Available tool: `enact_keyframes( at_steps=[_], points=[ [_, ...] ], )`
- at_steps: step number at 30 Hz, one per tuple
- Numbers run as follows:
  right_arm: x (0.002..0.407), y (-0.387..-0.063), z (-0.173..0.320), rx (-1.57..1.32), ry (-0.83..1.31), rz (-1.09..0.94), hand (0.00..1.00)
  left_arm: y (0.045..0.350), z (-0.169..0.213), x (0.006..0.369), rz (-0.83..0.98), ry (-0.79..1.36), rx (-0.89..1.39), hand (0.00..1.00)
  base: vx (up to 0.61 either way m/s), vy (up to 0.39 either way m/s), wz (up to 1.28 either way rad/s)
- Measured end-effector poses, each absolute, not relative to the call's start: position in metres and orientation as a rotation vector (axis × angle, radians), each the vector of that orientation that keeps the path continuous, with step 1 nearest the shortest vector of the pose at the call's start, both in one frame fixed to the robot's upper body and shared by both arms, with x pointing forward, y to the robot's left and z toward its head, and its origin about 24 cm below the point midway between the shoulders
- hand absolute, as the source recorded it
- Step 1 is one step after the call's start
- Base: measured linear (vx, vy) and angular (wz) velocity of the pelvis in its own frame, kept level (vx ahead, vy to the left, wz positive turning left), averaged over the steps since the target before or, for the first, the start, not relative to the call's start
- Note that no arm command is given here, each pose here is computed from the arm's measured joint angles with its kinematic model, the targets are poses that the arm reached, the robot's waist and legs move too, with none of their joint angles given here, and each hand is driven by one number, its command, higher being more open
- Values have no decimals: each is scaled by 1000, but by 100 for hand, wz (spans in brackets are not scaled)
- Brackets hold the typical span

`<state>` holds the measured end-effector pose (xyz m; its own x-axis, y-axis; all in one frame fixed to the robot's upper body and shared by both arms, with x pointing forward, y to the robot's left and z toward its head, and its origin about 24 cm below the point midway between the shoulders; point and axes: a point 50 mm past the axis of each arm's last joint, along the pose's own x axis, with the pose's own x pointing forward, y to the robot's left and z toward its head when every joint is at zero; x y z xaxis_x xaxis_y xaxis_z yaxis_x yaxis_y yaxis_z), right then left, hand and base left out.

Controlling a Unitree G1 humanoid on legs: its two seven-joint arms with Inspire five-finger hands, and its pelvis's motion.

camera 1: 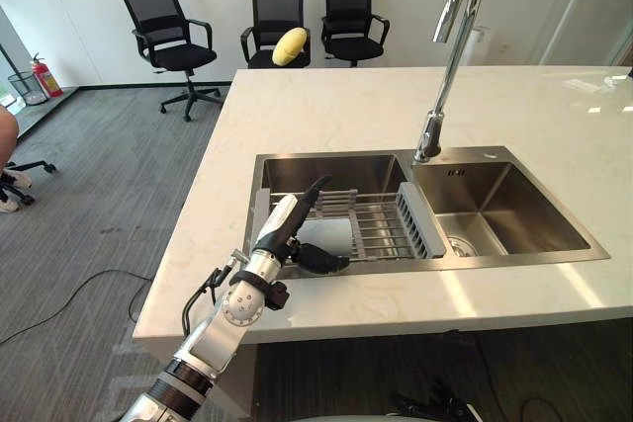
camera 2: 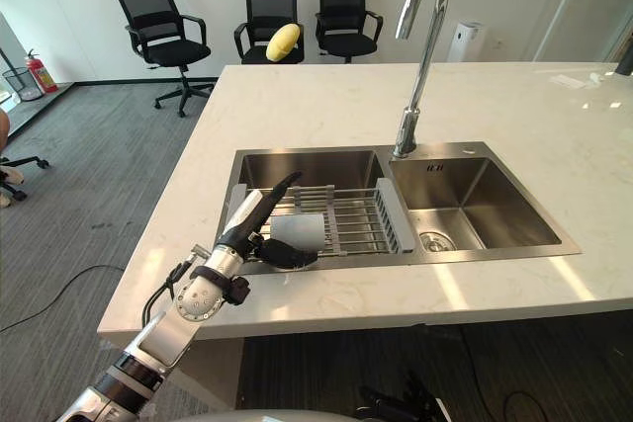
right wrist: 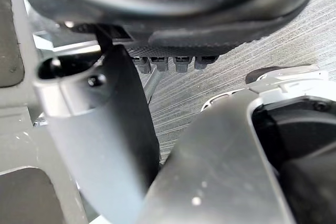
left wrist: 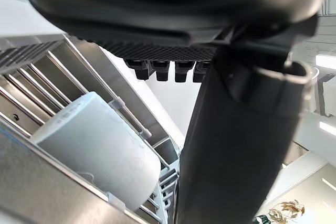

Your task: Walk over to the sink, pick up the cup, carry it to the dishwasher, place the cup inside the dishwasher, then close the dishwasher door

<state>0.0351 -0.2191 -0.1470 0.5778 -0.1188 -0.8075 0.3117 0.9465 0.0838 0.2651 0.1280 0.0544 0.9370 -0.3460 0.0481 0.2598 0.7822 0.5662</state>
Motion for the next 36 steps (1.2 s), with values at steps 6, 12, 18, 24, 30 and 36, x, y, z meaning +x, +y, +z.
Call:
enact_keyframes(
  at_steps=[6,12,18,24,30,36],
  points=[
    [35,-219,-147,230,921,-250,100,133,59,270,-322,-162,613,100,-19,-1,0],
    [34,-223,-143,224,900,-248,100,137,61,278,-312,-140,578,100,0,2,-1],
    [30,-224,-141,224,900,-254,100,137,77,289,-292,-189,581,100,0,4,-2],
    [32,-225,-139,220,887,-249,100,136,81,292,-339,-185,570,100,-12,4,-3],
    [26,-226,-138,220,897,-252,100,136,81,295,-376,-150,582,100,-7,4,-3],
    [30,-227,-135,213,870,-251,100,138,80,295,-392,-138,588,100,-1,-3,-8]
  ],
)
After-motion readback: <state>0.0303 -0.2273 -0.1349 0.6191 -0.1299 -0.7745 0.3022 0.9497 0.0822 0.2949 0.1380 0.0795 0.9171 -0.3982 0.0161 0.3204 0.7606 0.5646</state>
